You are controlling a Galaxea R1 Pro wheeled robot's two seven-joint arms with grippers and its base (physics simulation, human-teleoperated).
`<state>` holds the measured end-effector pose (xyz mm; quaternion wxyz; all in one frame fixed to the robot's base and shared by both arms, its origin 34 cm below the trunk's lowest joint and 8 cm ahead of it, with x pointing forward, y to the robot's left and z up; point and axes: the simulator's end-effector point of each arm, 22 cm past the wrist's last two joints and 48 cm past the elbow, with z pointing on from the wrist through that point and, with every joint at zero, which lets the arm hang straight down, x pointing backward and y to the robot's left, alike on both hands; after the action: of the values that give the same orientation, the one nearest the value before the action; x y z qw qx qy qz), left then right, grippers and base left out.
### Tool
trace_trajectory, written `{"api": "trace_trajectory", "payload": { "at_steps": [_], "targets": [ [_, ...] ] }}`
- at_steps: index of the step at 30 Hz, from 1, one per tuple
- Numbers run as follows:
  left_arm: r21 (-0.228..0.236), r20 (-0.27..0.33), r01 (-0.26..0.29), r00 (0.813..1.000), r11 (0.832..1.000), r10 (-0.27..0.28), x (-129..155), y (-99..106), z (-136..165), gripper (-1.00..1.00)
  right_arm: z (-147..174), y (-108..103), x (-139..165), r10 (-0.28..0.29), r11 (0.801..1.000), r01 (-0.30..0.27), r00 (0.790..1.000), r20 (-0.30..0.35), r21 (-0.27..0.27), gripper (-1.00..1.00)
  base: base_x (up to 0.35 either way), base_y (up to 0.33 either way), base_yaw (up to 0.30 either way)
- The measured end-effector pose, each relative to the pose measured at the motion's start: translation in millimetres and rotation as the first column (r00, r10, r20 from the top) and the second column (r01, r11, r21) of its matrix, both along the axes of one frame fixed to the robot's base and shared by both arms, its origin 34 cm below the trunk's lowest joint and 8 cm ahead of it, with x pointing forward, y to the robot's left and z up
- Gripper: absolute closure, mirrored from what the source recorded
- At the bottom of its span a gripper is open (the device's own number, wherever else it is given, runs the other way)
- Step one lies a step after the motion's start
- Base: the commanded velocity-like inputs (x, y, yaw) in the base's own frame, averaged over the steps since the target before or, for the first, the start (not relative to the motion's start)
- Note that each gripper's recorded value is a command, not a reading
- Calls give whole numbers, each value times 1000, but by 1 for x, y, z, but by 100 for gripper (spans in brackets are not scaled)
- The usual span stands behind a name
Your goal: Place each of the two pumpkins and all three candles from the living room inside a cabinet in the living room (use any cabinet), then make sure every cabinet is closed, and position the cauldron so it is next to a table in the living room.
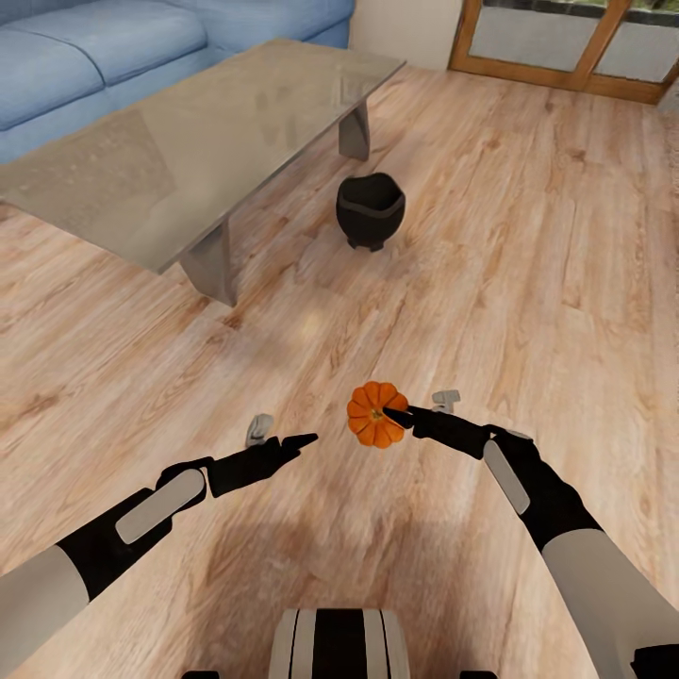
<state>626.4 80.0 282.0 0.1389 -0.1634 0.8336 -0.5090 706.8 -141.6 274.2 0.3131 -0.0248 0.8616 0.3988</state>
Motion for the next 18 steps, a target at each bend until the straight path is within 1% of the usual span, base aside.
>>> {"api": "trace_trajectory", "payload": {
  "at_steps": [5,7,11,18],
  "targets": [
    [0,20,0,1000,1000,0,4,0,12,-100,14,0,4,3,1000,-3,1000,23,3,100,0,0,3],
    [0,28,1,1000,1000,-1,6,0,16,-100,19,0,6,3,1000,-3,1000,31,2,100,0,0,100],
    [0,47,1,999,1000,-1,10,0,27,-100,31,-1,10,3,1000,-3,999,49,0,100,0,0,207],
    [1,81,0,997,1000,0,16,0,46,-100,54,-1,16,4,1000,-4,997,83,-1,100,0,0,251]
  ]
}}
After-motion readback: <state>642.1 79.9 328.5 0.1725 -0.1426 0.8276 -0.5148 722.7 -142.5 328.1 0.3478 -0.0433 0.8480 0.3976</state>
